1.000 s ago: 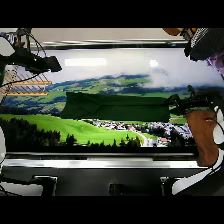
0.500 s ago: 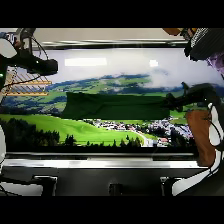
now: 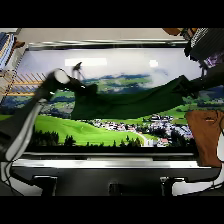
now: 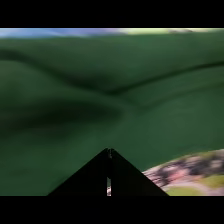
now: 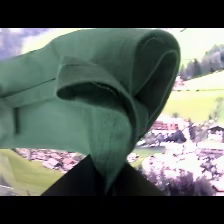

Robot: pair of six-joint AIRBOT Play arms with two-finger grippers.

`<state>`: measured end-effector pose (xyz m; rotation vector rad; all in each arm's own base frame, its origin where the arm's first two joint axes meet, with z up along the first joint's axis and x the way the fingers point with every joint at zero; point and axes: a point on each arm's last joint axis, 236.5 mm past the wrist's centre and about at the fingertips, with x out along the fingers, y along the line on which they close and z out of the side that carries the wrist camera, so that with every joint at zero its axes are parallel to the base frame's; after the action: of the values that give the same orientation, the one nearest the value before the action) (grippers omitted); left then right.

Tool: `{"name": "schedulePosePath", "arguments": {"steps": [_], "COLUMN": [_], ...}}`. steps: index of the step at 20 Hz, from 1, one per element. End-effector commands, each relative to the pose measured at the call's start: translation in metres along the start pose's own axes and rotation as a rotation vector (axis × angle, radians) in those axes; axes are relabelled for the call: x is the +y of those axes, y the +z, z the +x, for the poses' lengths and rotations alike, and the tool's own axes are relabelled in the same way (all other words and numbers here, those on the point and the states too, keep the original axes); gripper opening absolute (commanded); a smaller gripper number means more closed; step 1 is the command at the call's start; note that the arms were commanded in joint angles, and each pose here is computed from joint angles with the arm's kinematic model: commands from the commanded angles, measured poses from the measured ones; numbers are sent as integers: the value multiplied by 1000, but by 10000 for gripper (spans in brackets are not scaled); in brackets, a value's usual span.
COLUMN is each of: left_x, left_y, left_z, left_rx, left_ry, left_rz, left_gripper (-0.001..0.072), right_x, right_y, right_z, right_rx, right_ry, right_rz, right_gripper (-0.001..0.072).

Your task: Fold the clothes and pants, and hang the long-sleeved shirts on hangers.

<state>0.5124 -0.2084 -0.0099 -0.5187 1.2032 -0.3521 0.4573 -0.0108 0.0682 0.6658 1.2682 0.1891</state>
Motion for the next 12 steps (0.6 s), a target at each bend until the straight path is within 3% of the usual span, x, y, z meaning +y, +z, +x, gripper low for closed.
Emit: {"name": "schedulePosePath", "arguments": {"steps": [1,12], "left_x": [-62,-150], "left_y": [-31,-91], "left_z": [73,158], "left_rx": [7,28], "left_ry": [-158,-268], "left_rz": [-88,-218], "left_gripper": [15,14], "right_x": [14,33], "right_y": [-4,-15], "right_z": [-27,-58], "right_rx": [-41,-85], "right_ry": [-16,-17], "right_rz": [3,-23], "right_gripper": [34,34]}}
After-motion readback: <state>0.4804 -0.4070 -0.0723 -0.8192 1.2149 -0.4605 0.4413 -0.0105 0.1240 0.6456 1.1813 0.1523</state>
